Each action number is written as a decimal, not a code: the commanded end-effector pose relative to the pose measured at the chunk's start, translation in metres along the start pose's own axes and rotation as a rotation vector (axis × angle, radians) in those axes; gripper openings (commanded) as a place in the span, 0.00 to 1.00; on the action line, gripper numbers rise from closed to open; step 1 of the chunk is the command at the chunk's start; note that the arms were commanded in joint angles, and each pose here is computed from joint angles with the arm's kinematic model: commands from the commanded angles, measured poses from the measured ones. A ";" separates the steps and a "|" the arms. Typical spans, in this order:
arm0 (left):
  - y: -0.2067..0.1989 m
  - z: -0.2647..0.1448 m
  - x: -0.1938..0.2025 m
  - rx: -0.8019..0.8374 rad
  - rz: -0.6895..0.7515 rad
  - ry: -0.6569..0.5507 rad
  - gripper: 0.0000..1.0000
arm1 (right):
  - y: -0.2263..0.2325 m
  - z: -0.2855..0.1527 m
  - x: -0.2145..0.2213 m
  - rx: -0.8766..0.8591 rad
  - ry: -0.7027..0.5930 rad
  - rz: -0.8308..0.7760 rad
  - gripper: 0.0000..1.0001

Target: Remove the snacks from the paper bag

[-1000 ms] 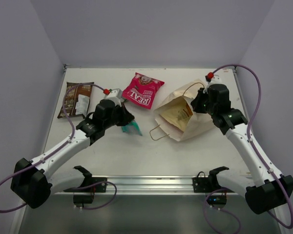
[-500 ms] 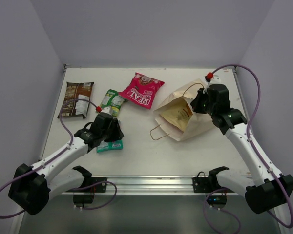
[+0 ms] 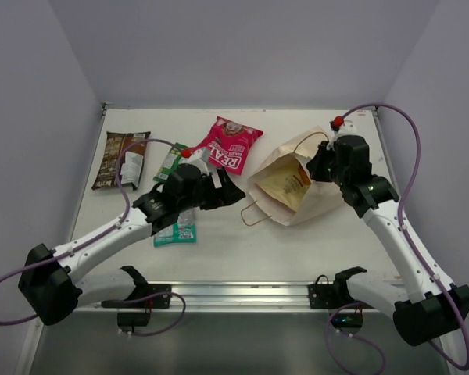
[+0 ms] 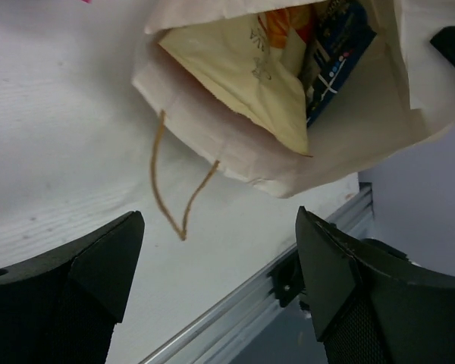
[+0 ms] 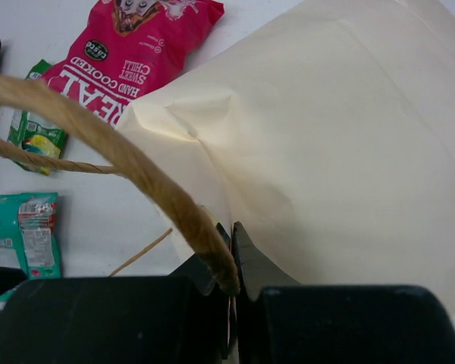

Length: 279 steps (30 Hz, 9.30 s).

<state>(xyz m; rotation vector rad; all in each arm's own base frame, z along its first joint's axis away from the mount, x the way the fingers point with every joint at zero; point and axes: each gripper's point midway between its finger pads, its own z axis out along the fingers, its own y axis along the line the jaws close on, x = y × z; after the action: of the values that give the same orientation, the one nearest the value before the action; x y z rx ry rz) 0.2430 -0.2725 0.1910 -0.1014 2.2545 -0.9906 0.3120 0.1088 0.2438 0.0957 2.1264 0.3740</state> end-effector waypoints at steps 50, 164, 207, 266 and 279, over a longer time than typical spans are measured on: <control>-0.117 -0.087 -0.110 0.086 0.145 -0.273 0.00 | -0.053 0.009 0.025 0.197 -0.008 0.165 0.00; -0.113 0.194 0.063 0.202 -0.056 0.074 0.00 | -0.021 -0.052 0.005 -0.089 -0.232 -0.071 0.00; 0.276 -0.188 -0.041 -1.054 -0.360 -0.553 0.13 | -0.035 -0.064 -0.021 0.048 -0.227 0.002 0.00; 0.033 -0.335 -0.234 -0.724 0.261 -0.873 1.00 | -0.054 -0.120 -0.190 0.118 -0.424 0.109 0.99; -0.035 -0.434 -0.201 -0.479 0.421 -1.116 1.00 | 0.014 -0.266 -0.179 -0.021 -0.769 -0.131 0.99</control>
<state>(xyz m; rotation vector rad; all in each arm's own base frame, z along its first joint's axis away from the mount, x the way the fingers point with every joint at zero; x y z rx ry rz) 0.1479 0.0280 0.5218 -0.3110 1.3880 -0.0955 0.1929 0.0276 0.5284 0.1126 1.3826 0.2906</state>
